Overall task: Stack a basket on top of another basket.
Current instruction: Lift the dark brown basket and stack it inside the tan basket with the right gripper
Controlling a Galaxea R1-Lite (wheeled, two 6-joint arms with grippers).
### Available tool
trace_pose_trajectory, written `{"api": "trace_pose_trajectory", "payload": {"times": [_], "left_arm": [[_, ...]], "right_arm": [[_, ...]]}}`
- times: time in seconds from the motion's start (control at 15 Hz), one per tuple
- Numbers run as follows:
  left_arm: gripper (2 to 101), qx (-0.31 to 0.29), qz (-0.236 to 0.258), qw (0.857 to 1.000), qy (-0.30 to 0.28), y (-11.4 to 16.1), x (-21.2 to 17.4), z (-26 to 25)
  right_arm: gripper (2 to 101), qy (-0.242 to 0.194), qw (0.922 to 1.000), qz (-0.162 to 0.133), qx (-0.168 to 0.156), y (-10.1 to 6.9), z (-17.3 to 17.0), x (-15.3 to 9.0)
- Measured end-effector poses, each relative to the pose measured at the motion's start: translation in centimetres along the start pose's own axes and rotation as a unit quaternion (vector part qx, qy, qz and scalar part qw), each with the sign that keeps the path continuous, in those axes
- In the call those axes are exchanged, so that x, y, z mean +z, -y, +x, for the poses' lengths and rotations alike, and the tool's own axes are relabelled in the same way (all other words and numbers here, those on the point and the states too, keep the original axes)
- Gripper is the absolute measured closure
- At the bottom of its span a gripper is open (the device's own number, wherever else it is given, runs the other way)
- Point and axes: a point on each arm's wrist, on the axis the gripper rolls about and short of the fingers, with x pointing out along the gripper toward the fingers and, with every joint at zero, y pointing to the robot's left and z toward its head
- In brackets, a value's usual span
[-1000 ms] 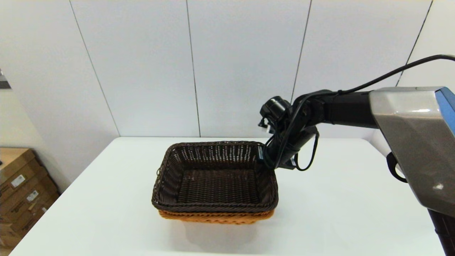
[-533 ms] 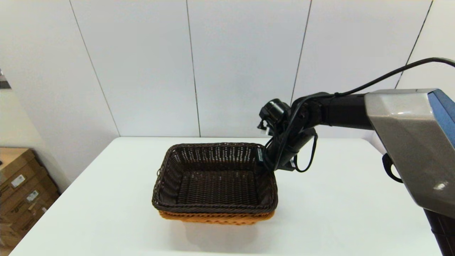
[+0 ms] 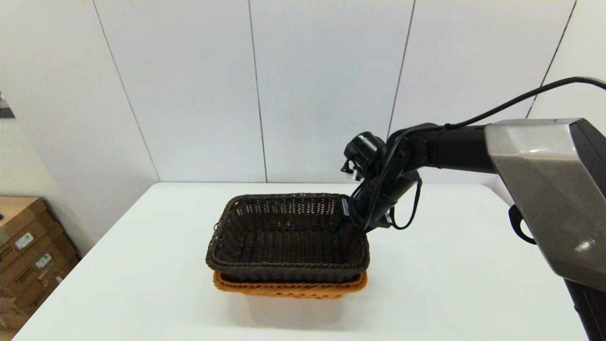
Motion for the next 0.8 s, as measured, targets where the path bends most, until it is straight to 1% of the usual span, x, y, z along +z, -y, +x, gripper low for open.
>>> {"api": "trace_pose_trajectory", "payload": {"times": [0.2,0.33,0.47,0.6,0.8], "left_arm": [[5.4,0.0,0.0,1.0,0.0,0.0,0.0,0.0],[5.4,0.0,0.0,1.0,0.0,0.0,0.0,0.0],[5.4,0.0,0.0,1.0,0.0,0.0,0.0,0.0],[5.4,0.0,0.0,1.0,0.0,0.0,0.0,0.0],[5.4,0.0,0.0,1.0,0.0,0.0,0.0,0.0]], "right_arm": [[29.5,0.013,0.9999,0.004,0.001,0.4,-1.2,0.2],[23.7,0.037,0.9993,0.002,0.007,0.8,-3.4,0.5],[19.5,0.067,0.9976,-0.009,0.011,1.4,-6.2,0.5],[16.2,0.083,0.9964,-0.009,0.012,1.8,-9.2,-0.2],[12.4,0.111,0.9936,-0.012,0.019,1.5,-14.9,-2.7]]}}
